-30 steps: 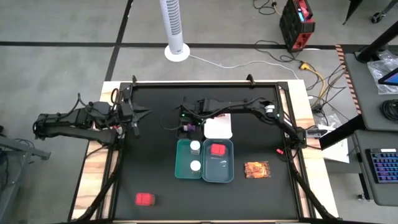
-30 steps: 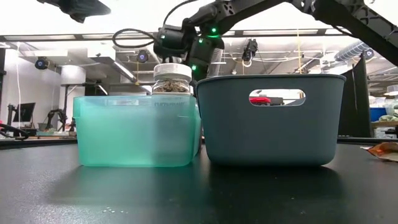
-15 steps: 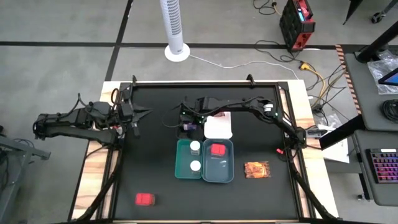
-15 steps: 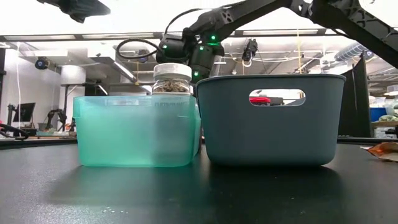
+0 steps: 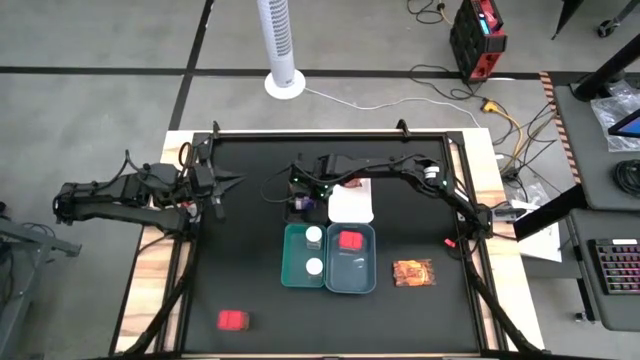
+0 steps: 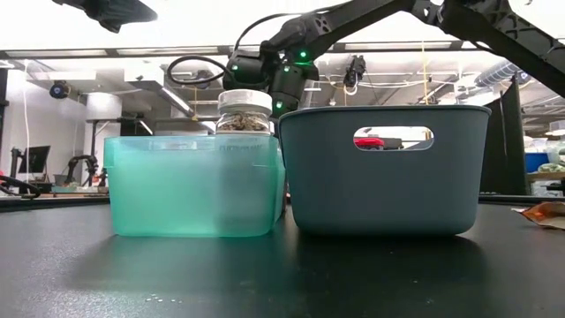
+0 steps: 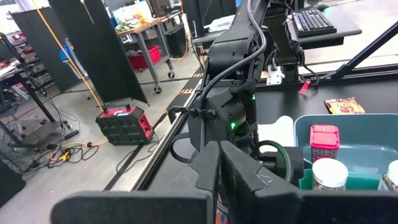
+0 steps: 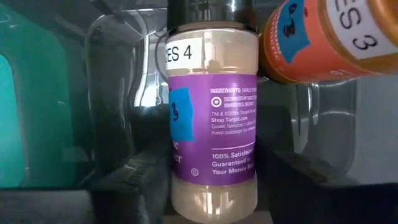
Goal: Sort spices by type
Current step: Put the black seasoning bottle into the black bin
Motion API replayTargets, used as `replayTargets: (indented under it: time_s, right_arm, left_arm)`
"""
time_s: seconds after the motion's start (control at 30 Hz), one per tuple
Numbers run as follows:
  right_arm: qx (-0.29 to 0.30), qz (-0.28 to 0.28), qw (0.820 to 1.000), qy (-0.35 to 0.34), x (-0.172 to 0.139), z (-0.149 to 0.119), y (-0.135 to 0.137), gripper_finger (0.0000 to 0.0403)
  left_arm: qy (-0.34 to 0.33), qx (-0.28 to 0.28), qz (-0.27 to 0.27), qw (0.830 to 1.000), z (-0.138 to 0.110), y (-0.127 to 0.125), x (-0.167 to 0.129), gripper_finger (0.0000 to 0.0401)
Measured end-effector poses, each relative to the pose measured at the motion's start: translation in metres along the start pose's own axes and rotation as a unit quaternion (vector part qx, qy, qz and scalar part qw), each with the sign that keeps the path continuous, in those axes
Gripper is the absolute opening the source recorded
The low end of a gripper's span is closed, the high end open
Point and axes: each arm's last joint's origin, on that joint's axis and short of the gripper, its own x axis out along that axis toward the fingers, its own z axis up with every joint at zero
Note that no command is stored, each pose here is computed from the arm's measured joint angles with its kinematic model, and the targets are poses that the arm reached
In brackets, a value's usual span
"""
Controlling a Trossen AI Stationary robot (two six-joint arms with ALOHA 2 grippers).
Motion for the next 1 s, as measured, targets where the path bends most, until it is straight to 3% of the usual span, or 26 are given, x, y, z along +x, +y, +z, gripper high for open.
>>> replayTargets:
  time_s: [0.27, 0.5, 1.0]
  right_arm:
    - [0.003, -0.001, 1.0, 0.0, 0.0, 0.0, -0.001, 0.0151]
    - [0.005, -0.002, 1.0, -0.007, -0.011, 0.005, -0.002, 0.0152]
    - [-0.004, 0.021, 1.0, -0.02, -0.064, 0.013, 0.007, 0.0141]
  left_arm:
    - [0.0, 0.0, 0.0, 1.0, 0.0, 0.0, 0.0, 0.0]
    - [0.0, 0.0, 0.0, 1.0, 0.0, 0.0, 0.0, 0.0]
    - [0.002, -0.001, 0.0, 1.0, 0.0, 0.0, 0.001, 0.0]
